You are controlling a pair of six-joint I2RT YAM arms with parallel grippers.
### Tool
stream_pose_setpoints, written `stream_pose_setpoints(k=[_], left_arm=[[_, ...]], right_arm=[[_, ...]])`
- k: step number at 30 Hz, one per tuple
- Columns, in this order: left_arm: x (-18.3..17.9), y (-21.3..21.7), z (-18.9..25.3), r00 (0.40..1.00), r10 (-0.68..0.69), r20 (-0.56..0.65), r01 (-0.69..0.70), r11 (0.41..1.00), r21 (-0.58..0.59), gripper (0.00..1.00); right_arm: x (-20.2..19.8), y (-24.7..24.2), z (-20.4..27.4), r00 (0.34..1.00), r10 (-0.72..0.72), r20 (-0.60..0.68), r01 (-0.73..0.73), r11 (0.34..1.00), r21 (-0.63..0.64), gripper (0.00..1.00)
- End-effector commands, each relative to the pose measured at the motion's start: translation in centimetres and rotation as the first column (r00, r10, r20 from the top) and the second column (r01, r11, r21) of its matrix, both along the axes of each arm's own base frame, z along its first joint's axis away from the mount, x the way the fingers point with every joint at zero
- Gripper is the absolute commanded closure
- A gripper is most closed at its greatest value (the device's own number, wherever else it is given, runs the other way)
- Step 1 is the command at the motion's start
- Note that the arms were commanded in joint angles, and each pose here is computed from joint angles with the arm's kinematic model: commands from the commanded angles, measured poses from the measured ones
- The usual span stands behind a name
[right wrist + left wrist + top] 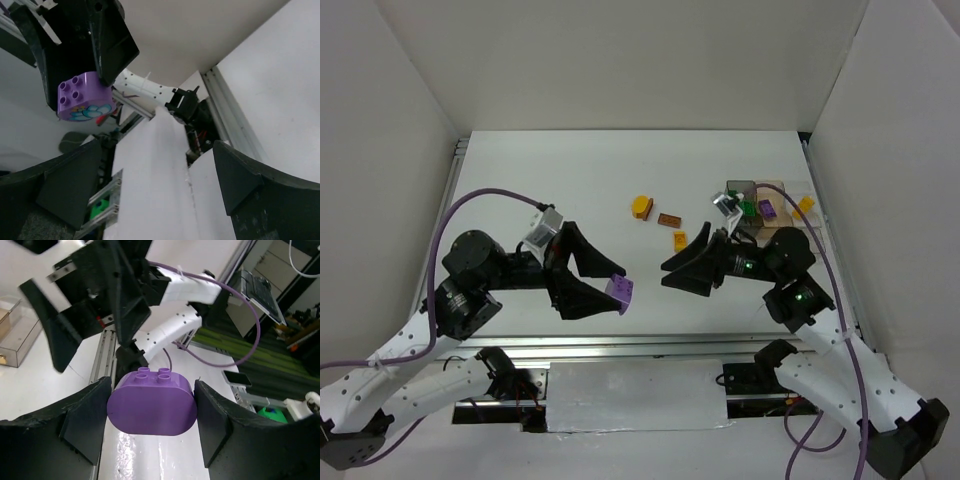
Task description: Sort the legos into containers by color
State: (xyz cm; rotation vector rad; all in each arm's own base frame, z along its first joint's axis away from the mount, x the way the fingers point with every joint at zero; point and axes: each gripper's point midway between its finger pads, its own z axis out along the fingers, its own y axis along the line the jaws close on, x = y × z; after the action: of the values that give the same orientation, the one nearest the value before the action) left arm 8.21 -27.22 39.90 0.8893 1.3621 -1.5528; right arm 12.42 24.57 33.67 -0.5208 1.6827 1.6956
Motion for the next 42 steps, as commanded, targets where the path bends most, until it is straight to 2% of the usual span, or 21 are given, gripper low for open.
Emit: stream_pose_setpoints(k=[1,2,5,6,8,9,11,17,21,28,30,31,36,37,39,41,42], left_arm=[[-1.7,0.6,2.0,0.987,-0.069,0.149,0.077,0.996,-0.049,1.0],[-1.2,0.7,2.2,0.979,-0.035,0.2,0.045,0.998,-0.045,1.0],[0.6,1.1,1.3,0.964,0.081,0.251,-0.074,0.997,-0.038,1.0],[0.6,1.5,1.5,0.956,0.11,0.273,-0.097,0.993,-0.062,1.0],[1.0,1.9,1.7,0.941,0.166,0.296,-0.134,0.983,-0.124,1.0],[1.0,1.9,1.7,0.938,0.172,0.302,-0.135,0.981,-0.138,1.0],[1.2,1.6,1.6,0.939,0.169,0.299,-0.129,0.98,-0.15,1.0],[1.1,0.6,1.7,0.944,0.107,0.311,-0.069,0.989,-0.13,1.0],[0.8,0.8,1.7,0.937,0.111,0.332,-0.065,0.987,-0.147,1.0],[1.1,0.6,1.0,0.935,0.111,0.337,-0.071,0.989,-0.127,1.0],[0.8,0.6,1.0,0.934,0.096,0.343,-0.054,0.99,-0.131,1.0],[0.7,0.6,1.0,0.935,0.093,0.343,-0.05,0.99,-0.132,1.0],[0.8,0.5,0.7,0.932,0.093,0.35,-0.051,0.991,-0.127,1.0],[0.8,0.5,0.6,0.932,0.09,0.352,-0.048,0.991,-0.127,1.0],[0.6,0.5,0.5,0.931,0.08,0.355,-0.038,0.992,-0.122,1.0],[0.4,0.4,0.5,0.93,0.069,0.36,-0.028,0.993,-0.117,1.0],[0.4,0.5,0.4,0.93,0.065,0.361,-0.025,0.993,-0.115,0.99]], right_arm=[[-0.4,1.3,2.7,0.996,0.022,-0.092,-0.015,0.997,0.077,0.01],[-1.0,1.8,2.9,0.992,0.022,-0.121,-0.012,0.997,0.077,0.0],[-0.7,2.4,3.0,0.973,-0.027,-0.23,0.054,0.992,0.112,0.0],[-1.9,2.8,4.4,0.967,0.035,-0.252,0.013,0.982,0.187,0.0],[-2.0,3.4,4.0,0.948,0.072,-0.31,0.002,0.973,0.232,0.0],[-2.8,3.6,4.9,0.939,0.121,-0.321,-0.026,0.958,0.285,0.0],[-2.9,4.2,5.5,0.935,0.13,-0.331,-0.022,0.95,0.311,0.0],[-4.1,6.4,6.7,0.917,0.193,-0.348,-0.075,0.942,0.326,0.0],[-4.3,6.8,7.8,0.911,0.242,-0.334,-0.103,0.917,0.385,0.0],[-4.3,6.5,8.9,0.917,0.243,-0.316,-0.095,0.903,0.42,0.03],[-4.4,6.6,9.1,0.917,0.253,-0.31,-0.102,0.897,0.429,0.11],[-4.5,6.6,9.1,0.91,0.267,-0.317,-0.111,0.894,0.434,0.19],[-4.8,7.6,9.2,0.888,0.326,-0.324,-0.162,0.882,0.442,0.33],[-4.9,7.6,9.3,0.885,0.335,-0.324,-0.17,0.879,0.445,0.4],[-4.9,7.8,9.1,0.884,0.339,-0.323,-0.174,0.879,0.445,0.48],[-4.7,7.8,9.1,0.887,0.321,-0.333,-0.156,0.885,0.439,0.78],[-4.5,7.8,9.0,0.891,0.31,-0.333,-0.149,0.89,0.431,0.9]])
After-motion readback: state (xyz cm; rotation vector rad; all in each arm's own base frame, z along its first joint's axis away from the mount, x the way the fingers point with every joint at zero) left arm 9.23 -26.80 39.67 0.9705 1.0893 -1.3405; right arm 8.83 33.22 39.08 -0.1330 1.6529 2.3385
